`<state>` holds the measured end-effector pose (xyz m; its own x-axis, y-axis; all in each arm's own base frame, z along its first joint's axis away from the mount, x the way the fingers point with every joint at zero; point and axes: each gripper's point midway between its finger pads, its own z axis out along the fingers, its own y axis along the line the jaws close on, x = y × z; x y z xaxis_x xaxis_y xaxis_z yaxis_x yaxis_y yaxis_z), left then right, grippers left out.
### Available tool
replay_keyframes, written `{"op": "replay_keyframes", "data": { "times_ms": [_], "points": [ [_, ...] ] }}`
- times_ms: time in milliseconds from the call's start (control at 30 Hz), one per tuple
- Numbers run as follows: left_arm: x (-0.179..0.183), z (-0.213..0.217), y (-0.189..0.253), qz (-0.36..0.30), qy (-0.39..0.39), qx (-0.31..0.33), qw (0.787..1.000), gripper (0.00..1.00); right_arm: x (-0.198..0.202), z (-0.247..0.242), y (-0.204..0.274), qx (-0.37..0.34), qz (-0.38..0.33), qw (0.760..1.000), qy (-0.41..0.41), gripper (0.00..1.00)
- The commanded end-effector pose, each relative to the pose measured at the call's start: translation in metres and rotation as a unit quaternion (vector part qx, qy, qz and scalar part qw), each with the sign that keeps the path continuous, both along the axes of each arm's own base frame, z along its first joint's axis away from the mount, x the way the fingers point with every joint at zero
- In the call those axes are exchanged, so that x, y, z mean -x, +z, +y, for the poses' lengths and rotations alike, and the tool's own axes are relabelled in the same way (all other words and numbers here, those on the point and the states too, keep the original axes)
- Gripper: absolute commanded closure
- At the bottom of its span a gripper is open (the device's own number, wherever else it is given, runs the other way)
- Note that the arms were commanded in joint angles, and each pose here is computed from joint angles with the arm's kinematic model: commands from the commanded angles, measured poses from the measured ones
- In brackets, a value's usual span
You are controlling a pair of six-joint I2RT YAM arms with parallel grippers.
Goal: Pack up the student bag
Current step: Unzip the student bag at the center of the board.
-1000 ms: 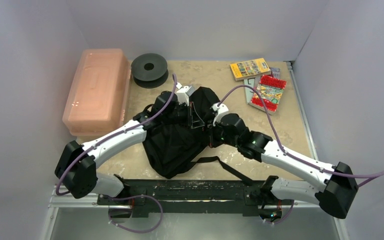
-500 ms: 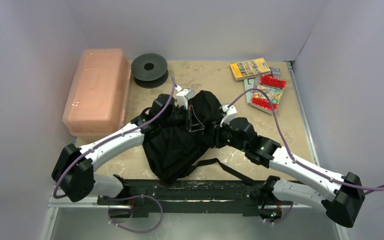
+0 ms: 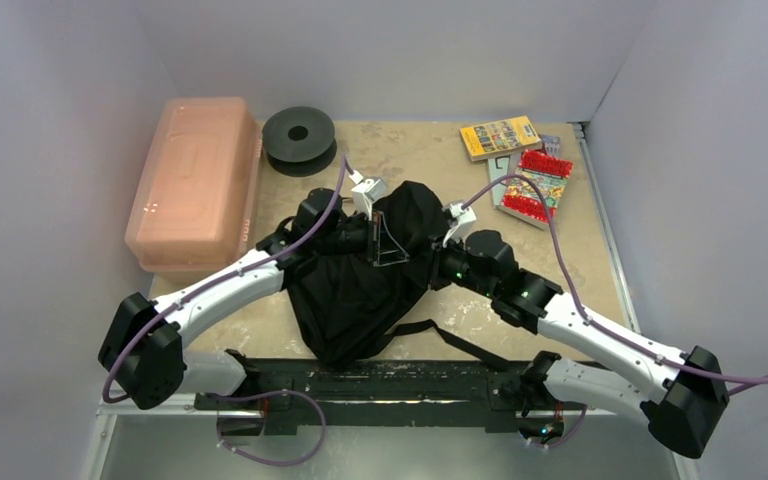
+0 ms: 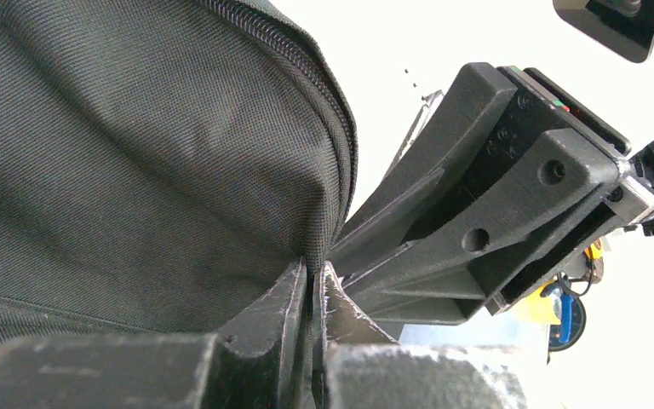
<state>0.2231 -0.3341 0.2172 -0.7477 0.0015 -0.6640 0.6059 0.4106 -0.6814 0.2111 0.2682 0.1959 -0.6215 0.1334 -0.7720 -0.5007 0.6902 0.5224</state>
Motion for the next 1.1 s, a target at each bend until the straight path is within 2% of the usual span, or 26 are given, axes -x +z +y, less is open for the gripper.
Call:
{"op": "replay_keyframes", "data": {
  "times_ms": [0, 33, 100, 133, 267, 333, 400, 467, 633, 833, 967, 1067],
  "points": [
    [0.01, -0.008, 0.06, -0.076, -0.043, 0.085, 0.993, 1.0, 0.0, 0.01, 0.001, -0.012, -0.006, 1.0, 0.025, 0.94],
    [0.009, -0.006, 0.059, -0.075, -0.039, 0.081, 0.993, 1.0, 0.0, 0.013, 0.006, -0.022, -0.014, 0.999, 0.032, 1.0],
    [0.006, -0.002, 0.054, -0.074, -0.023, 0.063, 0.995, 1.0, 0.003, 0.016, 0.012, -0.043, -0.015, 0.998, 0.041, 1.0],
    [0.002, 0.003, 0.05, -0.075, -0.006, 0.046, 0.996, 0.93, 0.003, 0.015, 0.014, -0.055, -0.014, 0.998, 0.041, 1.0],
    [-0.007, 0.028, 0.031, -0.084, 0.069, 0.011, 0.994, 0.53, -0.003, 0.008, 0.018, -0.098, 0.008, 0.995, 0.034, 1.0],
    [-0.002, 0.035, 0.026, -0.095, 0.08, 0.015, 0.992, 0.43, -0.006, 0.003, 0.016, -0.111, 0.023, 0.993, 0.034, 1.0],
    [0.007, 0.036, 0.021, -0.106, 0.074, 0.013, 0.991, 0.4, -0.007, 0.003, 0.019, -0.118, 0.027, 0.992, 0.039, 1.0],
    [0.016, 0.032, 0.014, -0.113, 0.061, 0.003, 0.992, 0.41, -0.005, 0.005, 0.025, -0.123, 0.025, 0.991, 0.048, 1.0],
    [0.022, 0.019, -0.006, -0.091, 0.038, -0.018, 0.995, 0.57, -0.003, 0.007, 0.035, -0.136, 0.023, 0.989, 0.056, 1.0],
    [0.02, 0.013, -0.029, -0.071, 0.023, -0.048, 0.996, 0.58, 0.0, 0.008, 0.04, -0.144, 0.024, 0.987, 0.065, 1.0],
    [0.018, 0.013, -0.042, -0.058, 0.029, -0.062, 0.996, 0.77, 0.001, 0.006, 0.04, -0.145, 0.02, 0.987, 0.065, 1.0],
    [0.018, 0.01, -0.043, -0.057, 0.021, -0.061, 0.996, 0.8, 0.002, 0.006, 0.039, -0.147, 0.022, 0.987, 0.068, 1.0]
  ]
}}
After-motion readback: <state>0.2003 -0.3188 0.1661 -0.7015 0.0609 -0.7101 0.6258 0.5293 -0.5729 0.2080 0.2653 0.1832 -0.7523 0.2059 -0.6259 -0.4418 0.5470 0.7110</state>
